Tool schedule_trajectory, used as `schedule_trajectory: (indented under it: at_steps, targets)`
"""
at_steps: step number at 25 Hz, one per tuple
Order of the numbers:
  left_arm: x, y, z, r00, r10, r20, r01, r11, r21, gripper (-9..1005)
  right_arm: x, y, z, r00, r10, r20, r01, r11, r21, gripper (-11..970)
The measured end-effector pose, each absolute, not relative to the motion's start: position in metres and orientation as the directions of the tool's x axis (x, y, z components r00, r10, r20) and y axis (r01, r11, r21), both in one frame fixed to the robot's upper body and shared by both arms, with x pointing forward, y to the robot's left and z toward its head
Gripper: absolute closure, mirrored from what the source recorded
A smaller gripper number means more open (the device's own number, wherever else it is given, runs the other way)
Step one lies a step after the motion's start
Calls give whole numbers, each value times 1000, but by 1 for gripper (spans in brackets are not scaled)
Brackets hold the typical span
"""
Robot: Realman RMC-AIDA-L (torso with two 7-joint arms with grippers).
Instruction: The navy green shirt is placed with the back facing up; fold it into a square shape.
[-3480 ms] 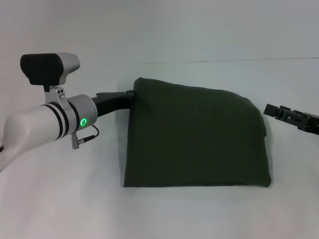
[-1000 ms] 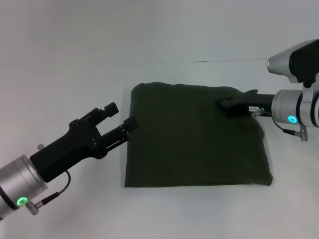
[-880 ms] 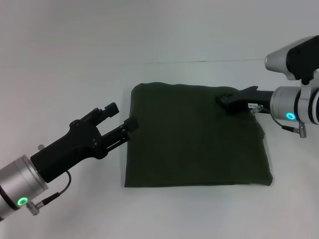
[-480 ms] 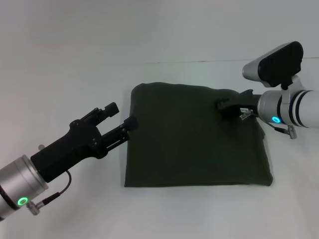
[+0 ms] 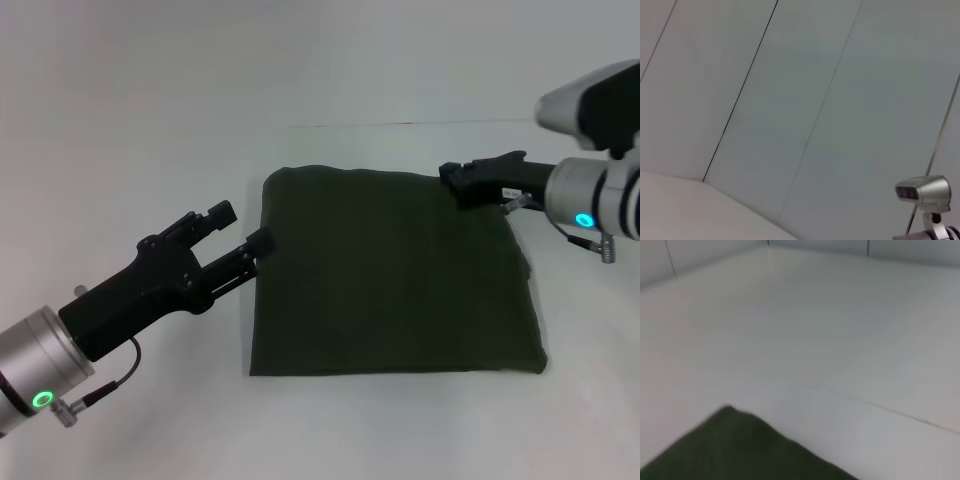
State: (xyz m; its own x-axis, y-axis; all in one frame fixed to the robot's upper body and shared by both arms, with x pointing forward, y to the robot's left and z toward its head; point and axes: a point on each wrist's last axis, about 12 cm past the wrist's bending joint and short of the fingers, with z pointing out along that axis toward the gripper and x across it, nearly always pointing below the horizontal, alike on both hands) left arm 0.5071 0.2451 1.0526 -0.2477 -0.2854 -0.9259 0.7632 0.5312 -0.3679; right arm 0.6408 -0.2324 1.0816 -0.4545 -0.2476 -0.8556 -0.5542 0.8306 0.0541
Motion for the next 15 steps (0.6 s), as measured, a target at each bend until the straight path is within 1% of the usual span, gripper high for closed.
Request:
schedule_trajectory:
  at_steps: [5, 11, 15]
  targets:
    - [507, 245, 1054, -245, -291, -925, 765, 527, -369, 205, 624, -250, 1087, -442, -145, -885, -563, 814, 147, 879]
    - [504, 243, 1054, -247, -290, -925, 782, 504, -367, 203, 593, -266, 1091, -418, -78, -905, -655, 716, 241, 865]
    - [497, 243, 1053, -251, -287, -925, 797, 481, -365, 202, 567, -283, 1092, -372, -34, -927, -719, 642, 265, 855]
